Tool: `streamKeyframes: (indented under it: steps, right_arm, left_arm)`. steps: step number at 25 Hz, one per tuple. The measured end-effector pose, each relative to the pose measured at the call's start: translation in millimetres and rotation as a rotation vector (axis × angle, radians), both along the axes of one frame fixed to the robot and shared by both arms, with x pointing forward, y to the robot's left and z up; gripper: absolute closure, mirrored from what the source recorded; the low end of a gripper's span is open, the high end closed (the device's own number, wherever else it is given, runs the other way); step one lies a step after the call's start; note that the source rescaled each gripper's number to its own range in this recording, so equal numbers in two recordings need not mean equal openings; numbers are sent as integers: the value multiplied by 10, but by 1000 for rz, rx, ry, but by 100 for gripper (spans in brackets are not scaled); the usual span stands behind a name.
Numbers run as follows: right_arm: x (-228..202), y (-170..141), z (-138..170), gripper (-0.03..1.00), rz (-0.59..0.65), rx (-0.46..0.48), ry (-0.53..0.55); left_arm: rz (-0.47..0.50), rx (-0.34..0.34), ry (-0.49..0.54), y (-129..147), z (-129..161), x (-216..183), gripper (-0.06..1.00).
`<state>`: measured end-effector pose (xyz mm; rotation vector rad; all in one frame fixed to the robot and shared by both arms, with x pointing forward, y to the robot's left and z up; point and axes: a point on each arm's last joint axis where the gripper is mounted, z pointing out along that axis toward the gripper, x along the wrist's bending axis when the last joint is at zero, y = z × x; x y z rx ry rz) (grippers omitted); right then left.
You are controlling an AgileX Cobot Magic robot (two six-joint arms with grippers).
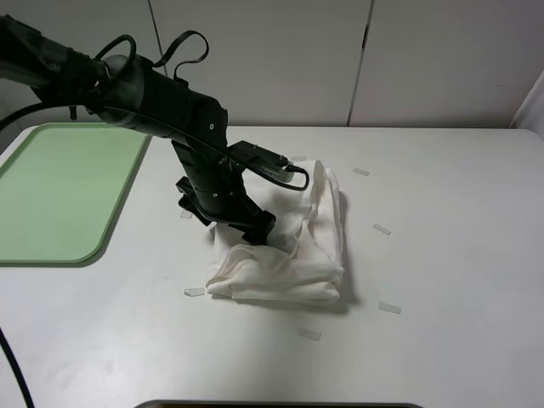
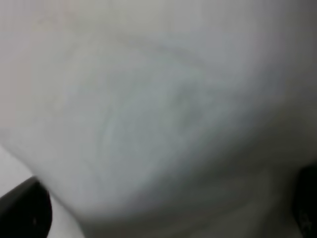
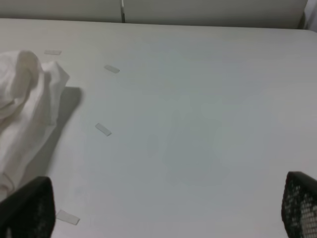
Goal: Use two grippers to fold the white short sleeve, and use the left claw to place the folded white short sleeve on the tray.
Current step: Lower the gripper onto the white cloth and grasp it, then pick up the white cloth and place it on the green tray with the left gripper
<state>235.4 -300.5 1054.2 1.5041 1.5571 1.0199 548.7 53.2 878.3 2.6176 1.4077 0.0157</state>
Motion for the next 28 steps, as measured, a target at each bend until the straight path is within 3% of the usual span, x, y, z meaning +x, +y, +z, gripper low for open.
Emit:
streamKeyframes:
  steps: [4, 7, 9, 13, 14, 17, 22, 24, 28]
  right_arm:
    - [0, 0, 0, -3, 0, 0, 0]
    - [0, 0, 0, -3, 0, 0, 0]
    - [0, 0, 0, -3, 0, 0, 0]
    - [0, 0, 0, -3, 0, 0, 0]
    - [0, 0, 0, -3, 0, 0, 0]
    - [0, 0, 0, -3, 0, 0, 0]
    - [0, 0, 0, -3, 0, 0, 0]
    - [0, 0, 0, -3, 0, 0, 0]
    - [0, 0, 0, -3, 0, 0, 0]
  left_arm:
    - [2, -8, -13, -14, -70, 22, -3]
    - [7, -16, -21, -25, -99, 33, 7]
    - [13, -22, -19, -30, -106, 34, 24]
    - [18, -31, -21, -43, -108, 32, 79]
    - [11, -25, -24, -40, -103, 34, 84]
    - [-9, -10, -37, -25, -70, 39, 85]
    - [-83, 107, -81, 203, 95, 134, 85]
    - [-80, 164, -113, 429, 210, 253, 85]
    - [39, 240, -120, 1087, 303, 547, 85]
